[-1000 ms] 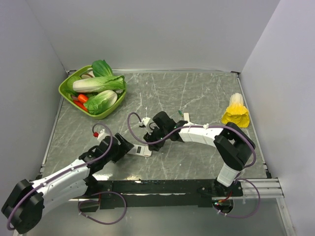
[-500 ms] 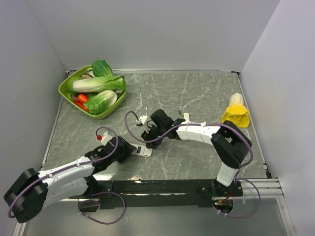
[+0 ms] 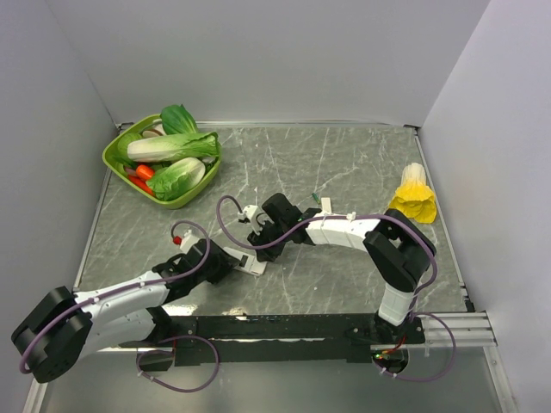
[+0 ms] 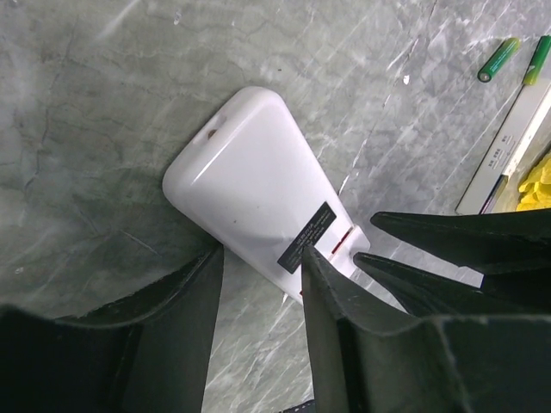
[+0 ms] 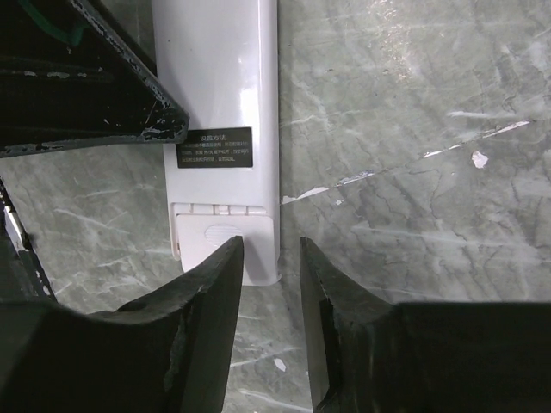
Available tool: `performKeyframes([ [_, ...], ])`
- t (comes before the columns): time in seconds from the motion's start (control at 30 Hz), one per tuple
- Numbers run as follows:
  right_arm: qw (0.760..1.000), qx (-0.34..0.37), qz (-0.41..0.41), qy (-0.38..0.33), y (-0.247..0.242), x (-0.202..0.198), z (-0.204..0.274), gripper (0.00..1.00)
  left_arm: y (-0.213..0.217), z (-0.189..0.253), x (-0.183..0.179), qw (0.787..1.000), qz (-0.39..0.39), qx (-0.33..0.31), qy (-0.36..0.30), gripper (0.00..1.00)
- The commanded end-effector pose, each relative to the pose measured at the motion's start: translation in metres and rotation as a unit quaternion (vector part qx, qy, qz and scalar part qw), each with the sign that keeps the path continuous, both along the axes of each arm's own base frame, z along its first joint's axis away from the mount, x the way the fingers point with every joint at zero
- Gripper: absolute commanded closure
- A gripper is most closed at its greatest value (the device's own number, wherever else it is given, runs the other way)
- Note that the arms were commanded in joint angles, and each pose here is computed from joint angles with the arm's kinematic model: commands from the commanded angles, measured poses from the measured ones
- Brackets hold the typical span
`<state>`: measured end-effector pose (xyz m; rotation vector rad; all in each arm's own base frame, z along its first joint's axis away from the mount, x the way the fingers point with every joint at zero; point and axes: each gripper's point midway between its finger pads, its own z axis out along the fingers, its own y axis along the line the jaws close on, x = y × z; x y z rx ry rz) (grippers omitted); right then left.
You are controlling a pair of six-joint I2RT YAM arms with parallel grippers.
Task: Load the batteries into the remote control
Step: Load the battery cover into the remote control.
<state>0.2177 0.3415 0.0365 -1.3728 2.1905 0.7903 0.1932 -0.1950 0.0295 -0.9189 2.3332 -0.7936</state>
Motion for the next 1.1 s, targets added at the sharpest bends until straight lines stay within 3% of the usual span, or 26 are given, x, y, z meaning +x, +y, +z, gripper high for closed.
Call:
performKeyframes([
  [0.0, 1.000, 0.024, 0.006, -0.003, 0.010, -0.001, 0.014, 0.63, -0.004, -0.007, -0.007, 1.000, -0.006, -0.009, 0.020, 0.54],
  [0.53, 0.999, 0.027, -0.027, 0.013, 0.011, -0.011, 0.022, 0.78, -0.021, -0.001, -0.010, 0.998, -0.017, -0.059, 0.022, 0.60],
  [1.07, 0.999, 0.026, -0.045, 0.012, 0.016, -0.020, 0.025, 0.81, -0.038, 0.002, -0.013, 0.995, -0.033, -0.094, 0.023, 0.67],
])
